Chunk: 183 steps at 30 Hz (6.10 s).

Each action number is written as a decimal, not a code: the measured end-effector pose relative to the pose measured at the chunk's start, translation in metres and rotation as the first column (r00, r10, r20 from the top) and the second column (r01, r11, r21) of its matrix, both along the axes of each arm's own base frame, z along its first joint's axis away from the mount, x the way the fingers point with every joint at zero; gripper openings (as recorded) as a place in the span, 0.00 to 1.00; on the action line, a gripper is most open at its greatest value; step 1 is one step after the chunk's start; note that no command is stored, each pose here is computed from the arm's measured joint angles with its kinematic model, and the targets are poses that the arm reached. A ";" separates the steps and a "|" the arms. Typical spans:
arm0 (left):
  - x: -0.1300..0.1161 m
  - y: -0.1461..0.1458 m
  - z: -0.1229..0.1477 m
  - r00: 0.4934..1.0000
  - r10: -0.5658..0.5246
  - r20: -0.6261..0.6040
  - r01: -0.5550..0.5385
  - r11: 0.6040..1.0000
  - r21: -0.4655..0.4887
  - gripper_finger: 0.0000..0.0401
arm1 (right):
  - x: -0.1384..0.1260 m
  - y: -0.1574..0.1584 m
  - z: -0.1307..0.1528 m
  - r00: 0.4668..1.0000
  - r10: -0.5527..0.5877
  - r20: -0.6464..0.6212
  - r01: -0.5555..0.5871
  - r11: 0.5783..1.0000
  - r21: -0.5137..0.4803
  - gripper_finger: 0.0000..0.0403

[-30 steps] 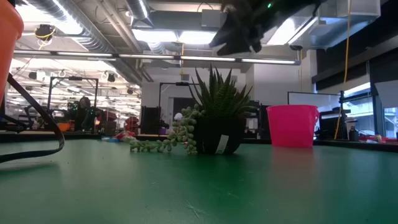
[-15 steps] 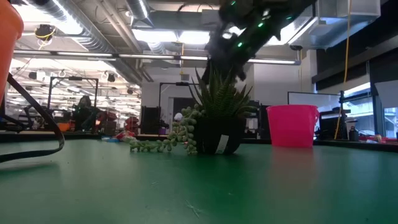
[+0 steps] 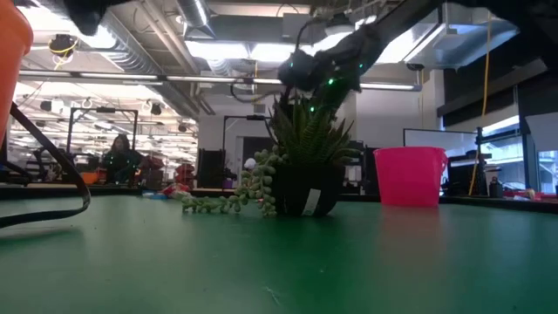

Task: Sort candy
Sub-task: Put the red candy into the orange bucket

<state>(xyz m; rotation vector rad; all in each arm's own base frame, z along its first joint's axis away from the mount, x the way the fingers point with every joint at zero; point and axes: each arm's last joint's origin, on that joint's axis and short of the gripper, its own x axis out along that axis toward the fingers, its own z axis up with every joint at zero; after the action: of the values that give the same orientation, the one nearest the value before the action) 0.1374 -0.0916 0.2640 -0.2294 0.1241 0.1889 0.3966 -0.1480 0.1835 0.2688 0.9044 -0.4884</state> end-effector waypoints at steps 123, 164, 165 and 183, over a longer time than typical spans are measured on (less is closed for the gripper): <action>0.017 0.036 -0.034 0.976 0.053 0.211 -0.033 0.995 -0.098 0.39 | -0.021 0.057 0.023 0.960 0.279 -0.008 -0.278 0.959 0.051 0.09; 0.017 0.036 -0.037 0.981 0.059 0.184 -0.040 0.993 -0.108 0.39 | -0.008 0.034 -0.046 0.970 0.202 -0.138 -0.179 0.971 0.161 0.41; 0.017 0.036 -0.037 0.981 0.059 0.184 -0.040 0.993 -0.108 0.39 | -0.008 0.034 -0.046 0.970 0.203 -0.137 -0.180 0.970 0.164 0.41; 0.017 0.036 -0.037 0.981 0.059 0.184 -0.039 0.993 -0.108 0.39 | -0.016 0.022 -0.046 0.969 0.122 -0.213 -0.101 0.989 0.105 0.36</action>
<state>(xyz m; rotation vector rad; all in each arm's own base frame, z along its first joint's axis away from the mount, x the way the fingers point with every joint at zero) 0.1541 -0.0556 0.2268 -0.3531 -0.0591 0.2093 0.3805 -0.1259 0.1377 0.2510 1.1532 -0.3760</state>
